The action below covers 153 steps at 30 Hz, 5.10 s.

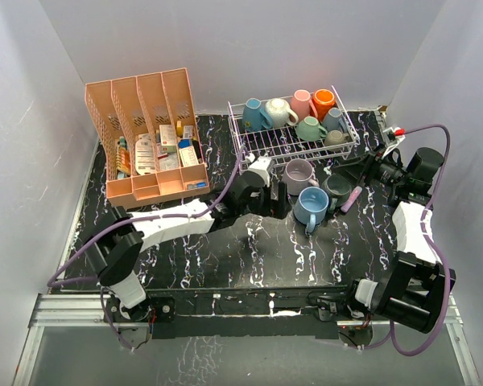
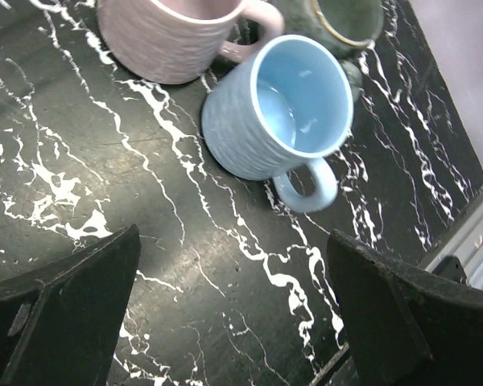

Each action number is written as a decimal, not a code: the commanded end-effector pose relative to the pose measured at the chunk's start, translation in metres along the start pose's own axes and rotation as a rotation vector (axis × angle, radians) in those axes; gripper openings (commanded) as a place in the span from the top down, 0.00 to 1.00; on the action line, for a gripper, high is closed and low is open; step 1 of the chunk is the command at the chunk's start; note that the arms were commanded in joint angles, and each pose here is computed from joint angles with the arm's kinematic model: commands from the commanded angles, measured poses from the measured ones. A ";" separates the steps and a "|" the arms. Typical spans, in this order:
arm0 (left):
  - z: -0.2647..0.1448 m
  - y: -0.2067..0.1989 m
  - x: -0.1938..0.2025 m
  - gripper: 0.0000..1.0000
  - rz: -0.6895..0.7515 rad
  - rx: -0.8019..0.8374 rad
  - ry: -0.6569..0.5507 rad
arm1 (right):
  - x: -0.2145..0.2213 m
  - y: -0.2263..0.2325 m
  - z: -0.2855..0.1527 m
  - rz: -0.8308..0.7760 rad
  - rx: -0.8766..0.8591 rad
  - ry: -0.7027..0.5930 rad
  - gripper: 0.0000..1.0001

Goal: Load the cups into the dish rack
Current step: Pick up the cup at the center of the board.

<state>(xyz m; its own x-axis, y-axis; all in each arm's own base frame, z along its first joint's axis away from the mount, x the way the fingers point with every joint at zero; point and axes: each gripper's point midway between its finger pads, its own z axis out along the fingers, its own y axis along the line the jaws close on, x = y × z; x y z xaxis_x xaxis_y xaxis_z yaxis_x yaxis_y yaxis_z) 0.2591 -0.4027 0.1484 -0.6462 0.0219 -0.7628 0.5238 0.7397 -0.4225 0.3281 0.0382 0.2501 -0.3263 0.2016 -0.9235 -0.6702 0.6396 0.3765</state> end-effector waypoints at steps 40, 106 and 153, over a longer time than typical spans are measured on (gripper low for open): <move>0.096 -0.002 -0.034 0.58 0.115 -0.483 0.014 | -0.005 -0.034 -0.012 -0.020 0.157 -0.023 0.37; -0.017 0.014 -0.052 1.00 -0.240 -0.074 -0.222 | 0.010 -0.015 -0.010 0.029 0.011 -0.025 0.33; -0.234 0.033 -0.121 1.00 -0.382 0.597 -1.016 | 0.114 0.154 0.060 -0.032 -0.560 0.399 0.34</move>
<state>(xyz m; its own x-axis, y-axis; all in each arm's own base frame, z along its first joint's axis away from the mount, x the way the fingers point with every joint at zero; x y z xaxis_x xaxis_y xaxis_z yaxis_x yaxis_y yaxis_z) 0.2460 -0.2451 0.2622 -0.3510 -0.7653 -0.5395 0.5873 0.2688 -0.7635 0.2571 0.2017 0.2074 -0.5210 -0.0580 -0.8516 -0.8468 0.1599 0.5072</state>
